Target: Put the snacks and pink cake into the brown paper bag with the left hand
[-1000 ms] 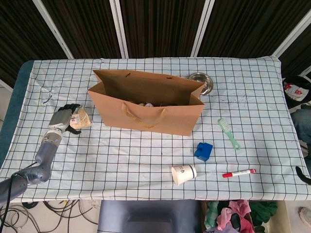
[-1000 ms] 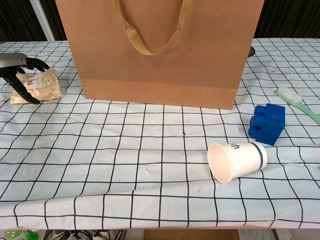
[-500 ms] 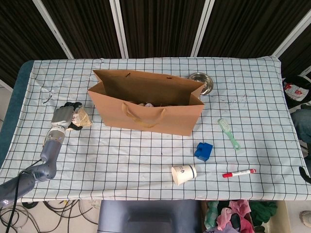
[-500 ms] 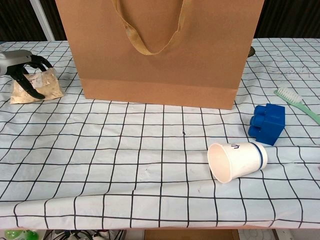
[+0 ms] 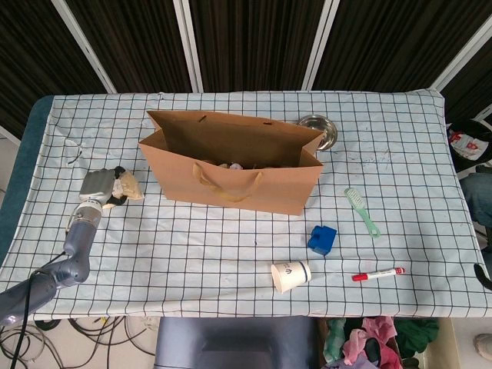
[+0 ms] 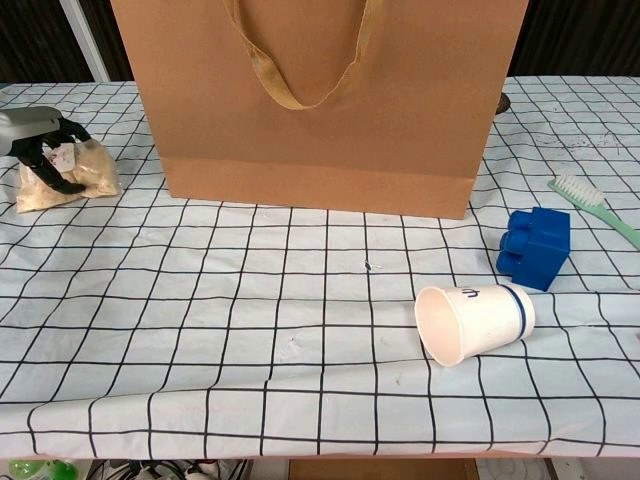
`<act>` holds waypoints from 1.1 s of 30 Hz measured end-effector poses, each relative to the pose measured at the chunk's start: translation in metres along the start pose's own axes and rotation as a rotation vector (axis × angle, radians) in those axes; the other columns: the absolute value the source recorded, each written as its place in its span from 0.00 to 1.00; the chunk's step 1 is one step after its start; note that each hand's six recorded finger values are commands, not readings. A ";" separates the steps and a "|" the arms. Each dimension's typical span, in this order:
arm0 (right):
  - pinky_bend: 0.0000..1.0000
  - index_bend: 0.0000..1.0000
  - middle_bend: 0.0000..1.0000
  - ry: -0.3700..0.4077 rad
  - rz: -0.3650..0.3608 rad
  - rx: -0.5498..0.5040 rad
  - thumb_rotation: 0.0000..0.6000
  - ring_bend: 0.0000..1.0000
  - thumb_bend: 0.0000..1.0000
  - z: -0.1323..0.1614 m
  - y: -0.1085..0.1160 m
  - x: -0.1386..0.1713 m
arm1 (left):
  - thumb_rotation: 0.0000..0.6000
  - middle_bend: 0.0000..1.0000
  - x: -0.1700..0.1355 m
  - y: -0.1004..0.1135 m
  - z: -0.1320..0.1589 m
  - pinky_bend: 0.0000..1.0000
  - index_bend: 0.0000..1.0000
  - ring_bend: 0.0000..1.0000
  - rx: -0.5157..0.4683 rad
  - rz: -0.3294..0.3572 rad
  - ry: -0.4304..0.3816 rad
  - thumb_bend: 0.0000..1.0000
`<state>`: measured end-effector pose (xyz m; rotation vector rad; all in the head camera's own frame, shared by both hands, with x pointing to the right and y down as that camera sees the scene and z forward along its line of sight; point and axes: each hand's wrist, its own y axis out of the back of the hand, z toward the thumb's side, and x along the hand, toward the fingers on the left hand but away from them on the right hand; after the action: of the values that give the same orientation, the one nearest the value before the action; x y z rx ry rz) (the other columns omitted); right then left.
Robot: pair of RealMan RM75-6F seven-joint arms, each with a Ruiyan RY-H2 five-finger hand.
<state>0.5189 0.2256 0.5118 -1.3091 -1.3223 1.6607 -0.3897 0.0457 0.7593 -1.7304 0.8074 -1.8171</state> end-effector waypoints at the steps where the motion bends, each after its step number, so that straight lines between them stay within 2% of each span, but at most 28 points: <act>1: 0.35 0.20 0.11 0.000 0.000 0.000 1.00 0.25 0.22 0.000 0.000 0.000 | 1.00 0.46 0.000 0.000 0.000 0.41 0.37 0.33 0.007 0.000 0.000 0.37; 6: 0.35 0.20 0.11 0.000 -0.001 -0.004 1.00 0.25 0.22 0.000 0.001 0.000 | 1.00 0.48 -0.003 0.004 0.001 0.42 0.39 0.34 -0.002 0.032 0.002 0.42; 12: 0.35 0.20 0.11 0.004 -0.004 -0.007 1.00 0.25 0.22 0.000 0.002 0.000 | 1.00 0.47 -0.011 0.016 -0.002 0.42 0.39 0.34 -0.050 0.067 -0.009 0.42; 18: 0.35 0.20 0.11 0.003 -0.008 -0.008 1.00 0.25 0.21 0.000 0.002 0.000 | 1.00 0.46 -0.032 0.043 -0.007 0.41 0.39 0.33 -0.135 0.138 -0.049 0.42; 24: 0.35 0.20 0.11 0.007 -0.008 -0.004 1.00 0.25 0.22 0.002 0.002 0.001 | 1.00 0.46 -0.075 0.088 0.001 0.41 0.37 0.33 -0.216 0.275 -0.172 0.41; 33: 0.35 0.20 0.11 0.013 -0.003 -0.003 1.00 0.25 0.22 0.004 0.001 0.002 | 1.00 0.46 -0.166 0.154 0.031 0.41 0.37 0.33 -0.334 0.546 -0.448 0.41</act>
<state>0.5147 0.2257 0.5108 -1.3170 -1.3188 1.6467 -0.3543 0.0534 0.5339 -1.7834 1.2760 -0.9323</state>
